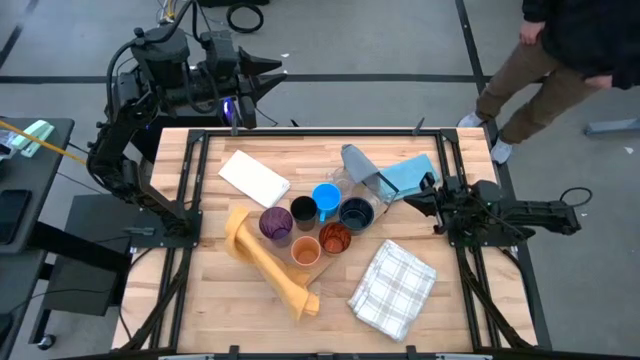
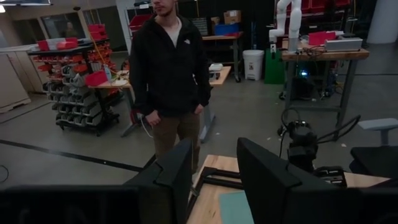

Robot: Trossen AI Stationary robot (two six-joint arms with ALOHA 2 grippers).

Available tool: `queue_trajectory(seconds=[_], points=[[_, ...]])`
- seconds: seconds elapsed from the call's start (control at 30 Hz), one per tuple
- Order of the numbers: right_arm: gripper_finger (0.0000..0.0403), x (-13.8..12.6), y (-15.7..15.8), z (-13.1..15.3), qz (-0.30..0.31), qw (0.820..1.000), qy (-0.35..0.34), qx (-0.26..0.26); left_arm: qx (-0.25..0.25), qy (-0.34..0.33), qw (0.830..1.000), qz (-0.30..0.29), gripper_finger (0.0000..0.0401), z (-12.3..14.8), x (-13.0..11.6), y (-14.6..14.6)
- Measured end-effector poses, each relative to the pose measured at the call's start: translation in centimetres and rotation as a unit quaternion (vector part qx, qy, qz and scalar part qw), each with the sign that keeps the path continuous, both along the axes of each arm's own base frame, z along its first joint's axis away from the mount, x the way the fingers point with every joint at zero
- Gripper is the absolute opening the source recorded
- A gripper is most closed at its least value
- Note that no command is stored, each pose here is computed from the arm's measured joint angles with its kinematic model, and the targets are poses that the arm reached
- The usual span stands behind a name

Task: Stack small to large cups/mugs on shelf
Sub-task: Return to Home Position

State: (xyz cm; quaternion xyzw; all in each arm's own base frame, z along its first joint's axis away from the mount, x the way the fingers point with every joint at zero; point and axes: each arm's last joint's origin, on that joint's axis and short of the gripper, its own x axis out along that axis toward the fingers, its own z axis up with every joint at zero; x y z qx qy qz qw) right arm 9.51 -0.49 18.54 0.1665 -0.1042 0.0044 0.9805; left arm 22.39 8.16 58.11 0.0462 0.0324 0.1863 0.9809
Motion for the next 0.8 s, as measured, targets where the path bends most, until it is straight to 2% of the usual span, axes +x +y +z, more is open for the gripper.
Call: queue_trajectory(seconds=[0.33, 0.53, 0.7, 0.8], points=[[0.0, 0.1, 0.4, -0.2, 0.006, 1.0, 0.011, -0.002, 0.007, 0.003, 1.0, 0.0, 0.0138, 0.0, 0.0, 0.0], [0.0, 0.2, 0.5, -1.5, 0.018, 0.997, 0.08, -0.004, 0.007, 0.003, 1.0, 0.0, 0.0131, 0.0, 0.0, 0.0], [0.0, 0.2, 0.5, -1.7, 0.006, 0.992, 0.088, -0.087, 0.008, 0.003, 1.0, 0.0, 0.0134, 0.0, 0.0, 0.0], [0.0, 0.4, 0.5, -1.9, 0.003, 0.989, 0.101, -0.112, 0.008, 0.003, 1.0, 0.0, 0.0137, 0.0, 0.0, 0.0]])
